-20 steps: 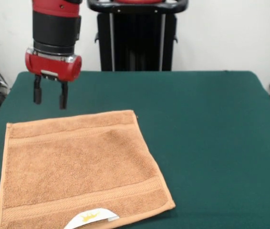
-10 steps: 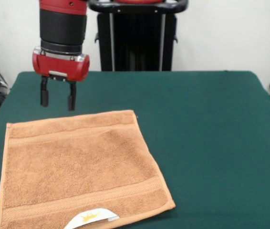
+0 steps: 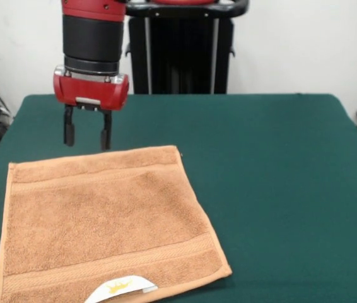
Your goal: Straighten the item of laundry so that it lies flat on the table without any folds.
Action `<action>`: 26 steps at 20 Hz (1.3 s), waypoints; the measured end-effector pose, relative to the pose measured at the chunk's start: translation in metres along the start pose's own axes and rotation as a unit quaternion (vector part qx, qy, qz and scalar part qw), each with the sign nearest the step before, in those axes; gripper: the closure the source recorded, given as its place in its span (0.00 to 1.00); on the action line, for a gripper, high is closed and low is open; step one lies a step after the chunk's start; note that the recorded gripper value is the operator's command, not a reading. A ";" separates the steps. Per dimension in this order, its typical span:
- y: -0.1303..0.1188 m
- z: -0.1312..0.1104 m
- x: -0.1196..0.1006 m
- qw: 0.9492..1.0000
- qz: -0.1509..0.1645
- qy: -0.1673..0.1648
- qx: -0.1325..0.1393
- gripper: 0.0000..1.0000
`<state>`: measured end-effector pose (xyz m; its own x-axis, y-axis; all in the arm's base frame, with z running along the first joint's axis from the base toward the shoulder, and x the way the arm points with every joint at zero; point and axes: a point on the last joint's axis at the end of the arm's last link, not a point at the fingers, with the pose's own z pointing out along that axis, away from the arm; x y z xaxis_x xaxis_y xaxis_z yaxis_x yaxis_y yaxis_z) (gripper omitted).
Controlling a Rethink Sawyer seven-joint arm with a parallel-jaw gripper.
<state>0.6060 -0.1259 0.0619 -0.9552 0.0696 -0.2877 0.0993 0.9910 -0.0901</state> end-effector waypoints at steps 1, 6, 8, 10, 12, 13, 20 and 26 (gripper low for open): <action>0.001 -0.001 -0.001 1.000 -0.003 -0.001 0.000 0.00; 0.002 -0.004 -0.003 1.000 -0.005 -0.005 0.001 0.00; 0.005 -0.006 -0.006 1.000 -0.008 -0.010 0.002 0.00; 0.006 -0.007 -0.007 1.000 -0.010 -0.013 0.002 0.00; 0.011 -0.007 -0.009 1.000 -0.013 -0.018 0.001 0.00; 0.012 -0.008 -0.010 1.000 -0.014 -0.020 0.001 0.00; 0.020 -0.008 -0.014 0.999 -0.021 -0.032 -0.001 0.00; 0.025 -0.009 -0.015 0.999 -0.025 -0.033 -0.001 0.00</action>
<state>0.6199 -0.1009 0.0724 -0.9384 0.0127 -0.3452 0.0515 0.9933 -0.1035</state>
